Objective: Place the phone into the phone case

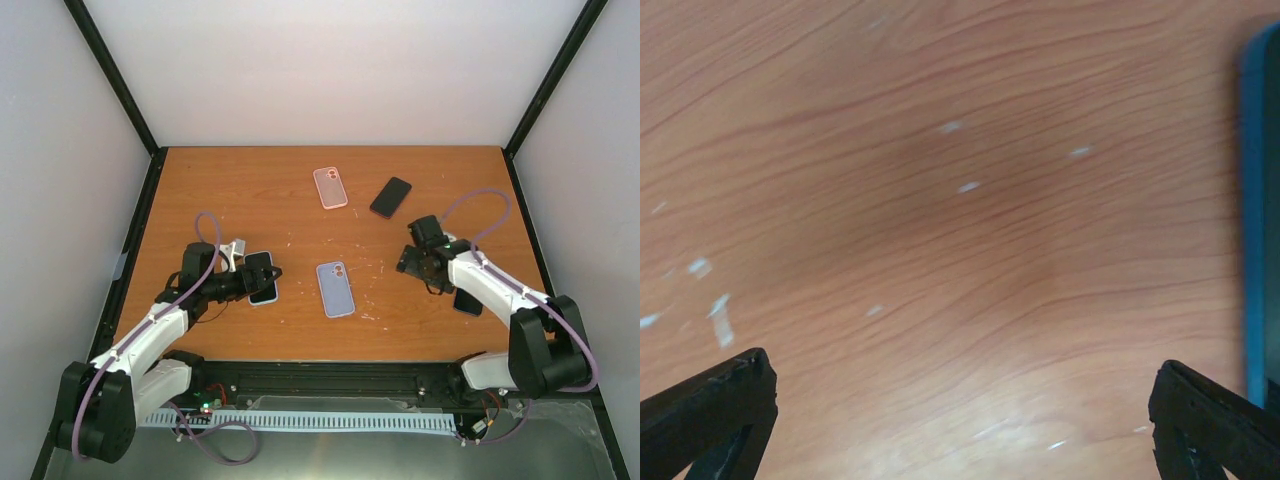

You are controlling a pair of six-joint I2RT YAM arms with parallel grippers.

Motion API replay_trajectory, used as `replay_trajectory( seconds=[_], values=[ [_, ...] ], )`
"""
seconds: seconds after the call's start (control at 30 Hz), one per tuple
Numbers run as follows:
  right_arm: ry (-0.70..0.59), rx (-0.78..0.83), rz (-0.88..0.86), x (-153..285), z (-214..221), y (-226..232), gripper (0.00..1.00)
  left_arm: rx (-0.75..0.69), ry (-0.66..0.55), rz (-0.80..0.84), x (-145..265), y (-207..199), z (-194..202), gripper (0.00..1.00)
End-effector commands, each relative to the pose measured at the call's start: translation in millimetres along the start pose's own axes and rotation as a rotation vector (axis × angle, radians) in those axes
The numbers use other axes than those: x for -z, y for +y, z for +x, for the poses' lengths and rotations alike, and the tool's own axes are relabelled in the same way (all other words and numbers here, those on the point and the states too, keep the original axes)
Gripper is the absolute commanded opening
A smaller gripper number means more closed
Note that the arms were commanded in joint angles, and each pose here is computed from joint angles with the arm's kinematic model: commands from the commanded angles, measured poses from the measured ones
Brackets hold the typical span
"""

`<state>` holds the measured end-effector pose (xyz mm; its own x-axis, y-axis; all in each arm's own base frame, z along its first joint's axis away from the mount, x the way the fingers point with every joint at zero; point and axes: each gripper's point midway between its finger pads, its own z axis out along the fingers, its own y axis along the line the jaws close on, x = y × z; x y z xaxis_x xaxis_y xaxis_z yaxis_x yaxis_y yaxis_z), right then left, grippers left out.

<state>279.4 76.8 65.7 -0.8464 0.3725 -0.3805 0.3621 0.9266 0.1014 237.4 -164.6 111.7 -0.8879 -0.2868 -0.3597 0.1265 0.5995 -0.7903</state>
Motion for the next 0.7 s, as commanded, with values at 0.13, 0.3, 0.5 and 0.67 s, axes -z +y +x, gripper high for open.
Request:
replay_trajectory(
  seconds=[0.13,0.3,0.5,0.67],
  values=[
    [-0.142,-0.279,0.179,5.1,-39.1,-92.4,1.0,-0.067,-0.005,0.018,2.5,-15.1,-10.5,0.99],
    [-0.198,-0.43,0.305,7.2,-50.4,-141.5,1.0,-0.046,-0.002,0.019,2.6,-11.7,-5.4,0.99],
    [-0.14,-0.507,0.269,-16.7,-52.5,-160.1,1.0,-0.031,-0.005,-0.003,3.8,-7.0,-3.3,0.99],
    [-0.062,-0.519,0.185,-36.9,-47.6,-163.4,1.0,-0.022,-0.019,0.001,5.4,-9.1,-5.3,0.99]
  ],
)
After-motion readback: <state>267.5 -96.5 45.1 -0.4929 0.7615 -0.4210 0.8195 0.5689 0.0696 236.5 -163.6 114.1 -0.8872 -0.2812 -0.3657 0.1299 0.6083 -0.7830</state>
